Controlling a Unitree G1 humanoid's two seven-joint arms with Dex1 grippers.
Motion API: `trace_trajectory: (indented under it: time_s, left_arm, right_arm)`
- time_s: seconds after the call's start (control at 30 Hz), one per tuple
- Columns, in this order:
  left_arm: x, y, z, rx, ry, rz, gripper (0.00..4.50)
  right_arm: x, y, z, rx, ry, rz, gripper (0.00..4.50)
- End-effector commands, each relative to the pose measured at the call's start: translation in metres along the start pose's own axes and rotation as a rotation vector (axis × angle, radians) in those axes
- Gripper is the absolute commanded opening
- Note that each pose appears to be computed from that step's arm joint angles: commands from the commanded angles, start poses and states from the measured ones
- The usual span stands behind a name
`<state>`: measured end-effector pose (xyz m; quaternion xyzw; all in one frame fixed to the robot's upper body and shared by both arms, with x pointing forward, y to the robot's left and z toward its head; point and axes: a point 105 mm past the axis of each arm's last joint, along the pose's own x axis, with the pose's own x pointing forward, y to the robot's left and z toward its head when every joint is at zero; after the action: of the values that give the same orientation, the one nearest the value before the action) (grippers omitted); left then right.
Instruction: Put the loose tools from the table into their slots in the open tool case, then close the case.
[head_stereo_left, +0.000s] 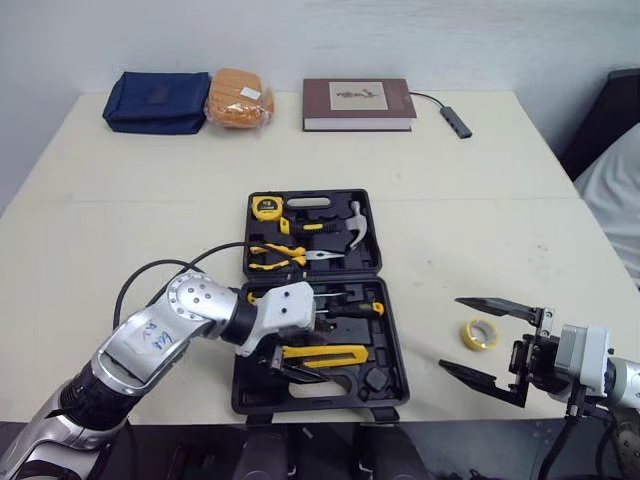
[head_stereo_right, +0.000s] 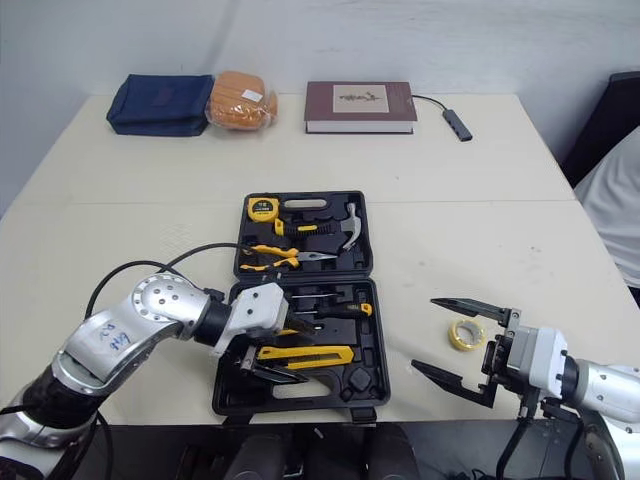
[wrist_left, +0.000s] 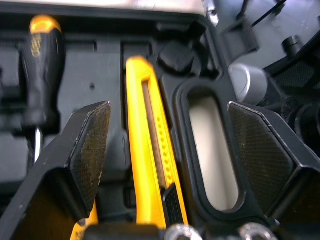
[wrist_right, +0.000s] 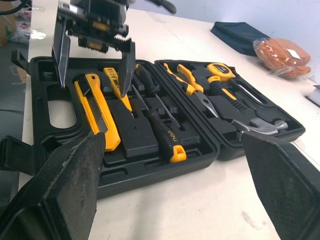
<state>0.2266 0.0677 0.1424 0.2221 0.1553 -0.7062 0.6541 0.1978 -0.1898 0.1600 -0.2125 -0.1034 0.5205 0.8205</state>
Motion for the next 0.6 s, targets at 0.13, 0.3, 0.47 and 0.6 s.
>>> trace_trajectory:
  time_s: [0.13, 0.3, 0.47, 0.6]
  left_arm:
    - [-0.013, 0.007, 0.016, 0.148, -0.157, 0.029, 3.81]
    - [-0.016, 0.008, 0.021, 0.202, -0.27, 0.02, 2.66]
    - [-0.014, 0.006, 0.008, 0.213, -0.295, 0.021, 0.4]
    - [-0.009, 0.008, 0.0, 0.228, -0.262, 0.028, 0.01]
  right_arm:
    - [0.003, -0.003, 0.007, -0.029, -0.029, -0.001, 4.5]
    - [0.005, -0.005, 0.006, -0.026, -0.028, -0.004, 4.5]
    - [0.007, -0.007, 0.008, -0.032, -0.028, -0.011, 4.5]
    - [0.007, -0.008, 0.008, -0.034, -0.024, -0.016, 4.5]
